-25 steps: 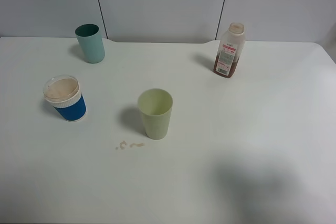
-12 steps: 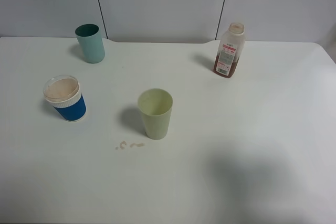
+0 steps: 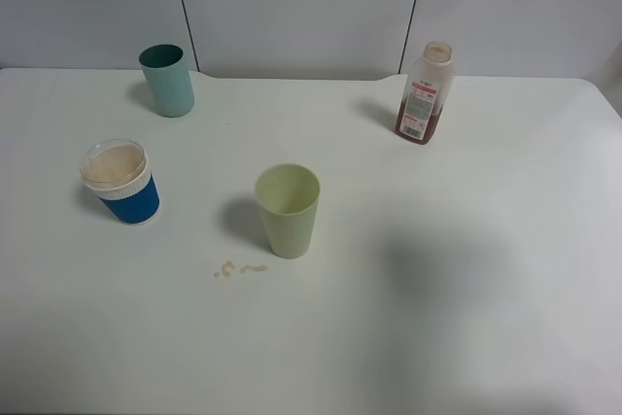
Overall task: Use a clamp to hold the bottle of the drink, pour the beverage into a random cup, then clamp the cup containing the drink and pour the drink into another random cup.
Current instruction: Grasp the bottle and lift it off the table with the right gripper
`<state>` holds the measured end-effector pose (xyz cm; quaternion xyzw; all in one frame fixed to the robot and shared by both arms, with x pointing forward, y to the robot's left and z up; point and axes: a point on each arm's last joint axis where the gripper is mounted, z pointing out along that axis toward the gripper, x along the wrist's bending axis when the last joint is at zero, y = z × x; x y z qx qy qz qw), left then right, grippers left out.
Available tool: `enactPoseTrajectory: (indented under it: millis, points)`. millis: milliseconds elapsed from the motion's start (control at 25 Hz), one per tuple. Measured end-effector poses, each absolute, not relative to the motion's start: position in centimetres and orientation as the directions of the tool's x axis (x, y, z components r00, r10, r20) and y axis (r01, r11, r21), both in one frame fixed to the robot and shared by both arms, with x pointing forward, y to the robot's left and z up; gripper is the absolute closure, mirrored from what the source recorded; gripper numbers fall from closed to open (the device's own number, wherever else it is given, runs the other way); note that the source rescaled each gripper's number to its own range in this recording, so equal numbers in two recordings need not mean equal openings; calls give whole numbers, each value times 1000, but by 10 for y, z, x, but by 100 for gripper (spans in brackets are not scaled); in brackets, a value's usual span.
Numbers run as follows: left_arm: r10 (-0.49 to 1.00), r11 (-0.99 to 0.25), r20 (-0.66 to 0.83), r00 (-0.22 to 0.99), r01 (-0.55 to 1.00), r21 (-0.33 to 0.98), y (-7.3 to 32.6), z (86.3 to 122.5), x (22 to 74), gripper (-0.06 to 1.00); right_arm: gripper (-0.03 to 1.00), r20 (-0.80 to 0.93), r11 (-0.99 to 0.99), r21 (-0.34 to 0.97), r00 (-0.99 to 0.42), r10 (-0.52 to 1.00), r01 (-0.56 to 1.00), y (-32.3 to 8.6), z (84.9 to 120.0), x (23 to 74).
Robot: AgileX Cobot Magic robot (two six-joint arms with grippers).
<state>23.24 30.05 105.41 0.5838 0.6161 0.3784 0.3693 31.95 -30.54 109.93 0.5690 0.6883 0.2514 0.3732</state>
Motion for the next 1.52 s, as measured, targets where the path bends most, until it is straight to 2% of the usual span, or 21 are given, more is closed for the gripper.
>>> enactPoseTrajectory:
  millis: [200, 720, 1520]
  points:
    - [999, 32, -13, -46, 440, 897, 300, 1054, 232, 1, -3, -331, 316, 696, -103, 938, 645, -310, 1093, 343]
    - [999, 32, -13, -46, 440, 897, 300, 1054, 232, 1, -3, -358, 378, 680, -166, 919, 629, -304, 1079, 397]
    - [999, 32, -13, -46, 440, 897, 300, 1054, 232, 1, -3, -395, 551, 569, -384, 834, 611, -292, 1017, 478]
